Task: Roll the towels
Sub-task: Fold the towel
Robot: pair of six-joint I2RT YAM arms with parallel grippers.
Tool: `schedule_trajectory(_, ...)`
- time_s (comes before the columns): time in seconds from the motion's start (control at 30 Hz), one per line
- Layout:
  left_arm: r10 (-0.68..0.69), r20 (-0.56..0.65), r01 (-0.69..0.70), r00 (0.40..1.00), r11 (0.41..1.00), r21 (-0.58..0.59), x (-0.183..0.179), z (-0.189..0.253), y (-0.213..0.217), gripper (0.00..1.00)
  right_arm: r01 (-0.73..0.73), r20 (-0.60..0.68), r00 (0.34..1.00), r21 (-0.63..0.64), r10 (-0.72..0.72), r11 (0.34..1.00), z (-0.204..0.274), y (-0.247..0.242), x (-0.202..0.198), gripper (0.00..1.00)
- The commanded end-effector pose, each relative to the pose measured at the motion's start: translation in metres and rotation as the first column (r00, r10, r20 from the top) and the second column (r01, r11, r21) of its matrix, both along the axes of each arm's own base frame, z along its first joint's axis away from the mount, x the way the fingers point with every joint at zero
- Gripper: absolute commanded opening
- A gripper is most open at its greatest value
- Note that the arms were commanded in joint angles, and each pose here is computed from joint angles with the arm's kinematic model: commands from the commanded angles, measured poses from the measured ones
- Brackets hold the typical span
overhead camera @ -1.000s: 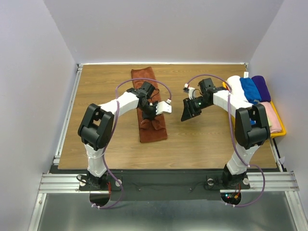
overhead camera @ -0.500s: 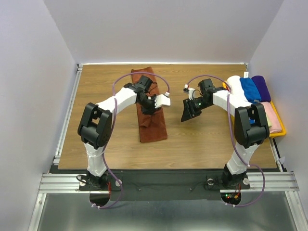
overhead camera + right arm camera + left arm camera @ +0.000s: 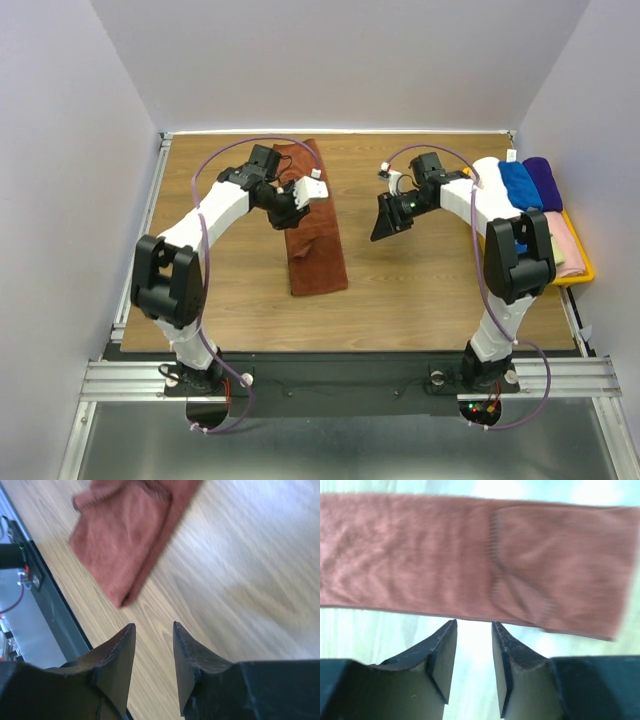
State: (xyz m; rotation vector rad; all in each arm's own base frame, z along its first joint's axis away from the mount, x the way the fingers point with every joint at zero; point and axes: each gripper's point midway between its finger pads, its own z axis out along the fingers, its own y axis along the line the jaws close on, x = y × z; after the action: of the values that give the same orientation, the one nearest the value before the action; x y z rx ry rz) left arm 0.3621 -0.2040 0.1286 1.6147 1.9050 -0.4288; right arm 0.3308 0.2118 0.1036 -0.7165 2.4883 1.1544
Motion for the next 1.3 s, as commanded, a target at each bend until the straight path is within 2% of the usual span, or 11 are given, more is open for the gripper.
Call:
schedule_trajectory(0.0, -0.039, -0.086, 0.029, 0.995, 0.993, -0.115, -0.044, 0.019, -0.013, 0.38, -0.046, 0.003, 0.999, 0.066, 0.045, 0.997, 0.014, 0.026, 0.005, 0.39)
schedule_trajectory(0.17, -0.124, -0.215, 0.096, 0.969, 0.986, -0.132, -0.098, -0.007, -0.031, 0.31, -0.089, -0.009, 0.996, 0.084, 0.09, 0.993, 0.014, 0.053, 0.006, 0.38)
schedule_trajectory(0.47, -0.112, -0.348, 0.072, 0.931, 0.989, -0.128, -0.112, -0.048, -0.039, 0.31, -0.081, -0.038, 0.996, 0.1, 0.085, 0.992, 0.01, 0.066, 0.017, 0.36)
schedule_trajectory(0.57, -0.049, -0.323, 0.016, 0.945, 0.994, -0.105, -0.097, -0.058, -0.039, 0.31, -0.08, -0.045, 0.995, 0.096, 0.084, 0.992, 0.007, 0.066, 0.016, 0.36)
schedule_trajectory(0.67, 0.036, -0.258, -0.062, 0.965, 0.994, -0.094, -0.066, -0.06, -0.037, 0.33, -0.078, -0.051, 0.995, 0.092, 0.083, 0.993, 0.004, 0.065, 0.015, 0.37)
schedule_trajectory(0.77, 0.102, -0.219, -0.117, 0.97, 0.991, -0.06, -0.041, -0.063, -0.03, 0.34, -0.078, -0.051, 0.995, 0.089, 0.083, 0.993, 0.002, 0.066, 0.016, 0.42)
schedule_trajectory(0.97, 0.236, -0.086, -0.238, 0.968, 0.971, -0.016, 0.006, -0.05, -0.01, 0.35, -0.073, -0.036, 0.996, 0.076, 0.076, 0.994, 0.002, 0.069, 0.023, 0.43)
schedule_trajectory(1.13, 0.26, -0.034, -0.26, 0.965, 0.966, -0.006, 0.018, -0.039, 0.002, 0.39, -0.078, -0.037, 0.996, 0.081, 0.081, 0.994, 0.002, 0.072, 0.023, 0.43)
schedule_trajectory(1.27, 0.135, -0.023, -0.137, 0.991, 0.983, -0.121, -0.013, -0.009, -0.01, 0.42, -0.1, -0.023, 0.994, 0.101, 0.103, 0.99, 0.009, 0.079, 0.02, 0.43)
